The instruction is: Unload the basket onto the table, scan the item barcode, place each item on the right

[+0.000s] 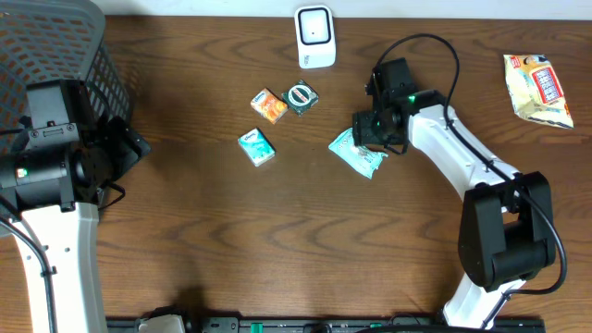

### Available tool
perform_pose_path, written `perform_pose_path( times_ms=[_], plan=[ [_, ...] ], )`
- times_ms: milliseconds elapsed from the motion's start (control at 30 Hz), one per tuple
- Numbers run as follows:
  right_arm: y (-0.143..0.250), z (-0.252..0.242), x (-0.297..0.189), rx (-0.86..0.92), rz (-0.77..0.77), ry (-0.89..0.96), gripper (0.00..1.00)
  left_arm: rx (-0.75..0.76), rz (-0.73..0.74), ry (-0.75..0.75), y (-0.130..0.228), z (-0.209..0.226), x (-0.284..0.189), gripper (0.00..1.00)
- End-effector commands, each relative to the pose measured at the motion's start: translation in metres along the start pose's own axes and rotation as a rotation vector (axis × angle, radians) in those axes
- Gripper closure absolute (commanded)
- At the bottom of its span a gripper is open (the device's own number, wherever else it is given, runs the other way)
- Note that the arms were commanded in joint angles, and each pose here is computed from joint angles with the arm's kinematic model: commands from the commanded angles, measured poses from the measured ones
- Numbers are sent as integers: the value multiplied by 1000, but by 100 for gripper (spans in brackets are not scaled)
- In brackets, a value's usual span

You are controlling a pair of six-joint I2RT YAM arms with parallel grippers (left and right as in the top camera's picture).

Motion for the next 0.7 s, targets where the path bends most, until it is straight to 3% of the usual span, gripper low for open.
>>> perform_pose_path(
  times_ms=[0,200,333,500,667],
  plan=[
    [7,-1,4,-10,10,-8,31,-13,-3,-3,-1,1,0,2],
    [16,-2,14,-6,17,-24,32,-13,-3,-3,-1,1,0,2],
    [21,4,19,-6,21,-84,38,-13,-3,-3,-1,1,0,2],
    [29,10,22,-3,53,-158,52,-13,-4,-3,-1,1,0,2],
    [36,32,19,-18,90,-308,56,-13,-3,-3,-1,1,0,2]
  ],
)
Point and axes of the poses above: each gripper's point midway between its finger pads, its own x axis out along the fingers, its own z axis along the line the jaws close on, y = z × x, the point moved 7 cm from there along -x, back along the fingers, and after that the axes turned 5 degrees about -x, right-handed, at the moved point
